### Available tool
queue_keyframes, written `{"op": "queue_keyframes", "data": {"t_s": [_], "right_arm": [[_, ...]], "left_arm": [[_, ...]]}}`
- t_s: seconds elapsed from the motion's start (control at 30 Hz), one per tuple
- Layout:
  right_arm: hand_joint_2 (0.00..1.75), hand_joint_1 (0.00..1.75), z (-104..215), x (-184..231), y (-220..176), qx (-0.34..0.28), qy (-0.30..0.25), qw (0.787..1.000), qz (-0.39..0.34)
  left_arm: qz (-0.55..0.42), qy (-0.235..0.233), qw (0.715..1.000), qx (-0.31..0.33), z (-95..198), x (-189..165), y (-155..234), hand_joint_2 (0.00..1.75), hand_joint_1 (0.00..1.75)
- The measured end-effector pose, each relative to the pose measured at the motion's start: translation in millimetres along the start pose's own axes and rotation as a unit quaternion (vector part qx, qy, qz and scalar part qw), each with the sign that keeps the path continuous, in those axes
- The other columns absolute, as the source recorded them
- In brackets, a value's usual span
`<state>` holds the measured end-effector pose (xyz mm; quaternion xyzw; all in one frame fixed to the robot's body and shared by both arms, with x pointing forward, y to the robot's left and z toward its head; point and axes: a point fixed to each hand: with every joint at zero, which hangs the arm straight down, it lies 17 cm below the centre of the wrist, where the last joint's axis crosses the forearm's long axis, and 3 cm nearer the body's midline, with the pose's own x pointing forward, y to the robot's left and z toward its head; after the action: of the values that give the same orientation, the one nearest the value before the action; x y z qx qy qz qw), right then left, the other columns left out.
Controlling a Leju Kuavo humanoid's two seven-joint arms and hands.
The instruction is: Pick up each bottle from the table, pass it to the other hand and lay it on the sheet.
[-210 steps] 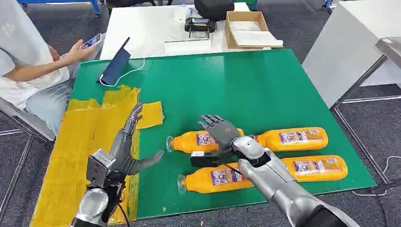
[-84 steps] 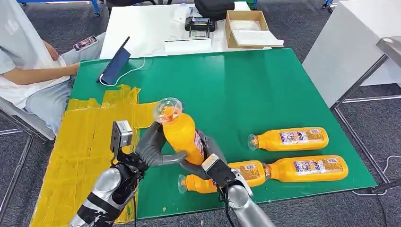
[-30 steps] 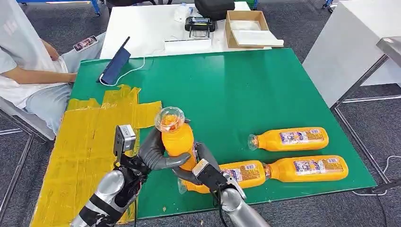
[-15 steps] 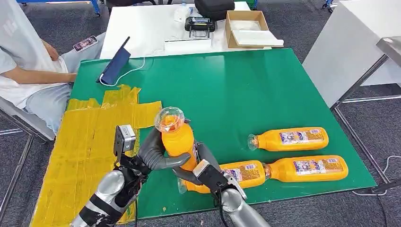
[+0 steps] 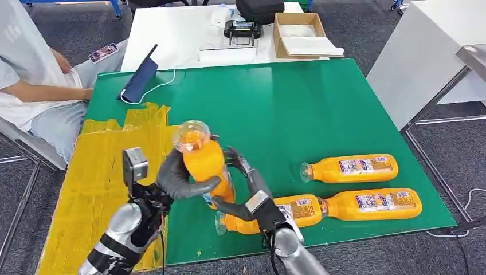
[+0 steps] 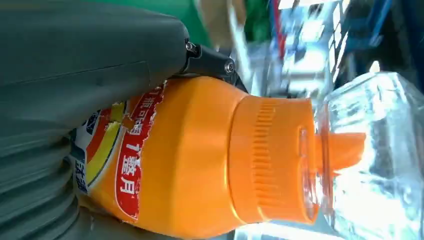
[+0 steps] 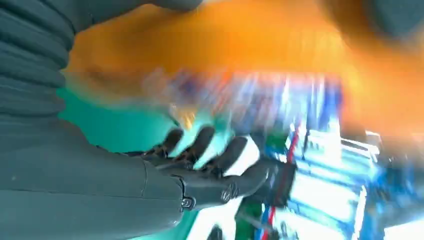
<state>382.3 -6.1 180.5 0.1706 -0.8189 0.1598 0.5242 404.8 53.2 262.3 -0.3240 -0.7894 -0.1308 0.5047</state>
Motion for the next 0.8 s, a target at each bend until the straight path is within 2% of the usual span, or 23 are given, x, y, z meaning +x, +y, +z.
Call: {"op": "queue_keyframes", "data": {"t_s": [0.1, 0.13, 0.23, 0.3, 0.5, 0.8], "right_arm": [[1.75, 0.00, -0.4, 18.3, -20.5, -0.026, -0.016, 1.000, -0.005], [1.75, 0.00, -0.5, 25.5, -32.1, -0.043, -0.023, 0.999, 0.005], [1.75, 0.00, 9.2, 43.6, -61.5, -0.086, -0.031, 0.996, 0.020], [1.75, 0.00, 15.1, 51.0, -74.4, -0.099, -0.035, 0.994, 0.025], [1.75, 0.00, 19.9, 67.4, -84.3, -0.108, -0.053, 0.992, 0.031], [1.75, 0.00, 22.2, 73.4, -89.9, -0.112, -0.060, 0.991, 0.037]], "left_arm": [[-0.020, -0.017, 0.999, 0.034, 6.1, 20.2, 42.0, 1.75, 1.75], [-0.049, -0.032, 0.996, 0.063, 9.2, 32.4, 65.1, 1.75, 1.75], [-0.222, -0.058, 0.961, 0.154, 31.9, 64.4, 127.0, 1.75, 1.75], [-0.268, -0.057, 0.946, 0.175, 44.8, 76.0, 149.5, 1.75, 1.75], [-0.293, -0.061, 0.934, 0.196, 57.5, 89.1, 163.8, 1.75, 1.75], [-0.299, -0.065, 0.930, 0.204, 61.0, 95.5, 169.1, 1.75, 1.75]]}}
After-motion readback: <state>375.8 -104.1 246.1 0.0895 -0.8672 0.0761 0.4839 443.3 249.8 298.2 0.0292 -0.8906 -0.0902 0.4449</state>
